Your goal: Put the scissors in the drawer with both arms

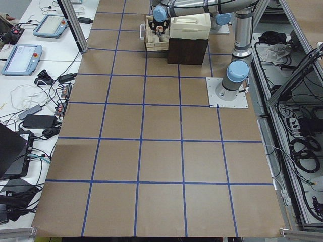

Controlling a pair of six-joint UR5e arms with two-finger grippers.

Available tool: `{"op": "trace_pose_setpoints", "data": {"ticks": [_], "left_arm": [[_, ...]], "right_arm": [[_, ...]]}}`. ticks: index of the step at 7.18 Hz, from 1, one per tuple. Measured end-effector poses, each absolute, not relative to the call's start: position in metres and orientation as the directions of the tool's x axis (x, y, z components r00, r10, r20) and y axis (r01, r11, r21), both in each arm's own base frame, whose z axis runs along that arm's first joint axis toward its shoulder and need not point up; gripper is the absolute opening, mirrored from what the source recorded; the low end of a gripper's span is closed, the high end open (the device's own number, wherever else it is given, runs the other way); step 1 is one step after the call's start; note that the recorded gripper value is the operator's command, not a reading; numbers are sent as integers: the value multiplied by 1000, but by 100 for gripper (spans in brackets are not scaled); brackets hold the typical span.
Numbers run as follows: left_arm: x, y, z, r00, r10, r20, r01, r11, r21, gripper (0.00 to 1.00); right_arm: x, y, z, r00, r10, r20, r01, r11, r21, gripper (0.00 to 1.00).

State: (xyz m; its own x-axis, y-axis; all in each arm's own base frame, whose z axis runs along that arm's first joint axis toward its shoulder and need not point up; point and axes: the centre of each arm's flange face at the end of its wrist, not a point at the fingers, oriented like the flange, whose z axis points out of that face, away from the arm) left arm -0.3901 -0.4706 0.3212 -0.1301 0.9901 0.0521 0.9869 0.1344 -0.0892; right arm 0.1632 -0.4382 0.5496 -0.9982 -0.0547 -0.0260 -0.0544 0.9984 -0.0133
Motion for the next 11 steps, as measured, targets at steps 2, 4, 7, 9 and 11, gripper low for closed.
{"op": "trace_pose_setpoints", "data": {"ticks": [2,4,7,9,11], "left_arm": [[-369,-481,352,-169,985,36,980,172,-104,69],[-318,-505,406,-265,964,33,957,267,-110,70],[-210,-529,475,-447,894,20,889,447,-102,70],[-148,-528,498,-609,793,20,788,608,-96,73],[-122,-516,513,-757,653,26,650,756,-75,73]], "right_arm": [[163,-438,549,-998,-55,-25,-55,998,-12,100],[163,-438,549,-998,-57,-23,-57,998,-11,100],[163,-438,549,-998,-57,-22,-57,998,-11,100],[162,-438,549,-998,-57,-22,-56,998,-10,100],[162,-438,549,-998,-56,-22,-56,998,-10,100]]}}
